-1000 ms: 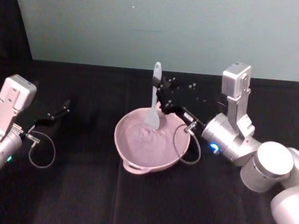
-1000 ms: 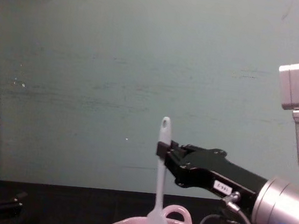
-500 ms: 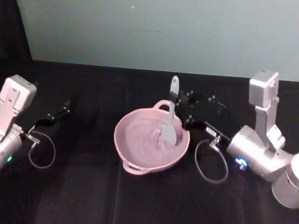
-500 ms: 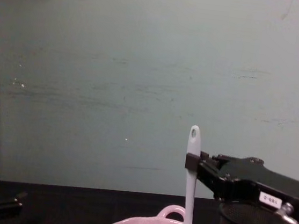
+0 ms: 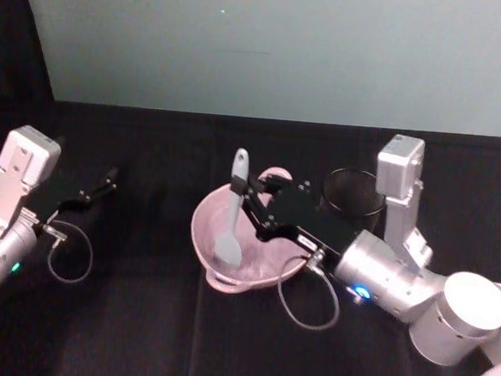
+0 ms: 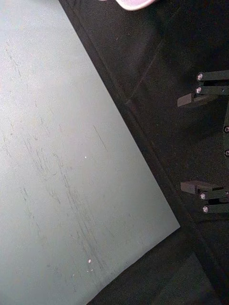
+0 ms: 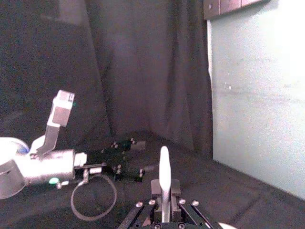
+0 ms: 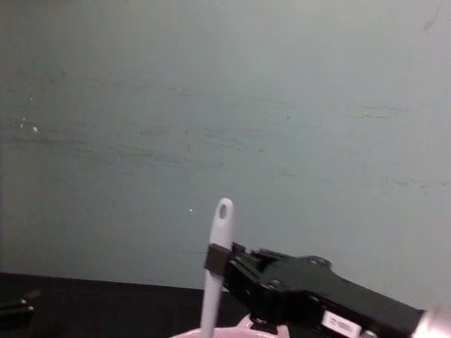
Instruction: Use the one hand to pick up the spoon and stir the clear water in the bowl.
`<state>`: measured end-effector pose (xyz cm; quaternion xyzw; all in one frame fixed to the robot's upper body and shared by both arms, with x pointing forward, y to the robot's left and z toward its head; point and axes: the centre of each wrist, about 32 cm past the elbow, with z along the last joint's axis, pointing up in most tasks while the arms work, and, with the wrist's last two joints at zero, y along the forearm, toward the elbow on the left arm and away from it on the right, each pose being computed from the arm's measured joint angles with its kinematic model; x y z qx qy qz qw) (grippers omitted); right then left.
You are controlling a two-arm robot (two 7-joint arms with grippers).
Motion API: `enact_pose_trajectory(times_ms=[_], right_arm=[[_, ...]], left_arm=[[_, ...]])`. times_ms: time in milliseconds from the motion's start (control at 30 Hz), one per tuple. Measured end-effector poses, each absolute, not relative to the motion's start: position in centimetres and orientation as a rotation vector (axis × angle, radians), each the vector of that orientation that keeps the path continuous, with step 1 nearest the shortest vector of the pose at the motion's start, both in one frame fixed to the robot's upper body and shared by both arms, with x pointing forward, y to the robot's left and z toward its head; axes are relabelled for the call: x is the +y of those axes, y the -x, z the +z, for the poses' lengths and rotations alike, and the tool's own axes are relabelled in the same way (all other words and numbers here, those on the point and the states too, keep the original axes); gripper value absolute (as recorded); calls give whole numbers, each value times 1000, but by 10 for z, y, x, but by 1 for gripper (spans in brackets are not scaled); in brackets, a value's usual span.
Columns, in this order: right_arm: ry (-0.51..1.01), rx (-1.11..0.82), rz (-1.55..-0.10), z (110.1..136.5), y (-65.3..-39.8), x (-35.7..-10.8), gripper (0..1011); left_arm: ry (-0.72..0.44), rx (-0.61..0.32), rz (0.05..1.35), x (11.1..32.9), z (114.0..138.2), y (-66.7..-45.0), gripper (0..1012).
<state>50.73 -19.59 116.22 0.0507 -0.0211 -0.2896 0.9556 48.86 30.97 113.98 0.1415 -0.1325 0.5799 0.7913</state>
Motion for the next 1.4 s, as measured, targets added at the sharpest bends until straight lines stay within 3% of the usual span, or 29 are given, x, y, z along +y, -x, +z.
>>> enact_pose_trajectory(times_ms=[300,600,867,1033,1233,1400], right_arm=[[-127,-125,-677,1152,-536,-175,109],[-109,-212,-799,1154,-549,-193,109],[-64,-186,-784,1164,-533,-221,109],[-55,-113,-702,1169,-511,-231,109],[-97,-67,-597,1170,-494,-221,109],[-132,-79,-560,1168,-495,-205,109]], left_arm=[[-304,-285,1248,310,1140,-489,1011],[-304,-285,1248,310,1140,-489,1011],[-304,-285,1248,310,1140,-489,1011],[-304,-285,1248,310,1140,-489,1011],[-305,-285,1248,310,1140,-489,1011],[-305,-285,1248,310,1140,-489,1011]])
